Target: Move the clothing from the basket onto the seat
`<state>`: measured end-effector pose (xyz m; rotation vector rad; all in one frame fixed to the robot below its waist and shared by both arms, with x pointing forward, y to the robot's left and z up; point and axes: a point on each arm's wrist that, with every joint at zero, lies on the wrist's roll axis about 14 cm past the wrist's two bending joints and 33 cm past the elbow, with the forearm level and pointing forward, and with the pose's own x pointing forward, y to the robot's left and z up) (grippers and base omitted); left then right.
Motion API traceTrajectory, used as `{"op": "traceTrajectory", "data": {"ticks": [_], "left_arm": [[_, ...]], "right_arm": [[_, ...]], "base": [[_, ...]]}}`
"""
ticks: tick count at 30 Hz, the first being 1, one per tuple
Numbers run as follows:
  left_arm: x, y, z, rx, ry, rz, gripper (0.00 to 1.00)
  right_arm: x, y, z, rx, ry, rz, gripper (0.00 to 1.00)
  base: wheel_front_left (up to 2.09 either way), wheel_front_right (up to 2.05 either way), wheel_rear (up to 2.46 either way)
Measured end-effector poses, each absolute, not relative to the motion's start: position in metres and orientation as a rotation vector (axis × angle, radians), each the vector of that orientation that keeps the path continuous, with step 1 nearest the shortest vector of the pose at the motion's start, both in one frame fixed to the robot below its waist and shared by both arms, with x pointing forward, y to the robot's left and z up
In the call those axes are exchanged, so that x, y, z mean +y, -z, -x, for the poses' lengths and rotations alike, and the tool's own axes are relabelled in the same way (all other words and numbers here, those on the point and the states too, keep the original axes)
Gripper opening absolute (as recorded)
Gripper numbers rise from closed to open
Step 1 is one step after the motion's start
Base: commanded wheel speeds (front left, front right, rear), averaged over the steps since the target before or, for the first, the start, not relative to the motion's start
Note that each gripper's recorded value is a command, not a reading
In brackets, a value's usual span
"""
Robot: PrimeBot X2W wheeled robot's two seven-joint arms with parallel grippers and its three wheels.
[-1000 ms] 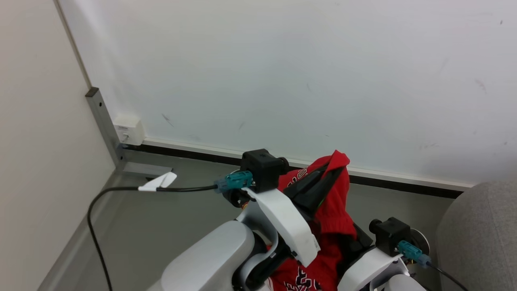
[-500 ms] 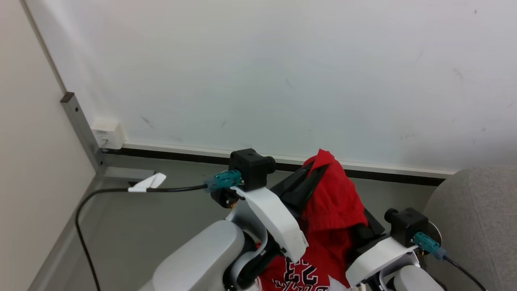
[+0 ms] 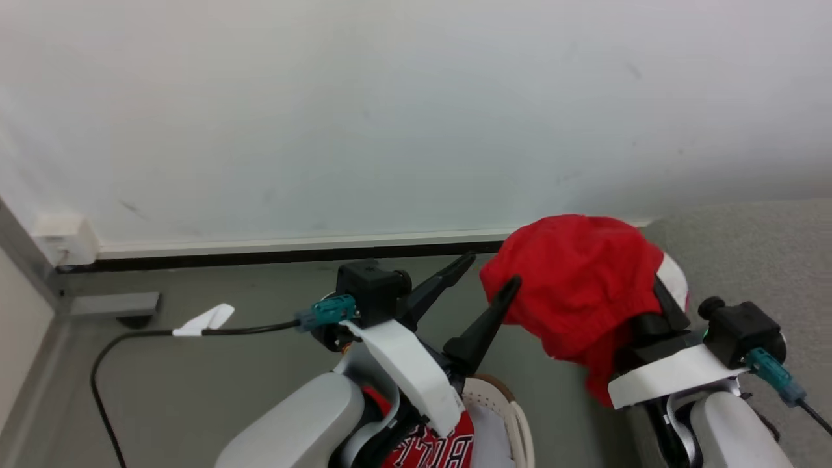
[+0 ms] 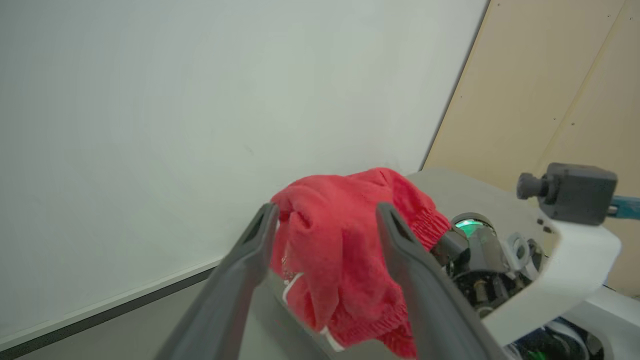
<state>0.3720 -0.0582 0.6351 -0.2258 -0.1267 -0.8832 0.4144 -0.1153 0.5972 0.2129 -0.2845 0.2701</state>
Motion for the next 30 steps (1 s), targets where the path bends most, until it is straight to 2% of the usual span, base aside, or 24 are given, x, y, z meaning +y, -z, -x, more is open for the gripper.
{"op": "traceTrajectory", "data": {"ticks": [7, 15, 23, 30], "left_arm": [[-0.092, -0.618, -0.364, -0.110, 1.020, 0.198, 1.00], [-0.137, -0.615, -0.345, -0.115, 1.185, 0.212, 1.00], [-0.169, -0.602, -0.331, -0.107, 1.279, 0.210, 1.00], [-0.178, -0.586, -0.331, -0.073, 1.308, 0.226, 1.00]], "right_arm": [[-0.196, -0.611, -0.394, -0.360, -0.049, -0.146, 0.00], [-0.274, -0.602, -0.341, -0.360, 0.186, -0.063, 0.00], [-0.311, -0.590, -0.285, -0.332, 0.345, -0.037, 0.00], [-0.317, -0.582, -0.272, -0.308, 0.391, -0.030, 0.00]], "base": [[0.00, 0.00, 0.00], [0.00, 0.00, 0.00], [0.00, 0.00, 0.00], [0.00, 0.00, 0.00]]}}
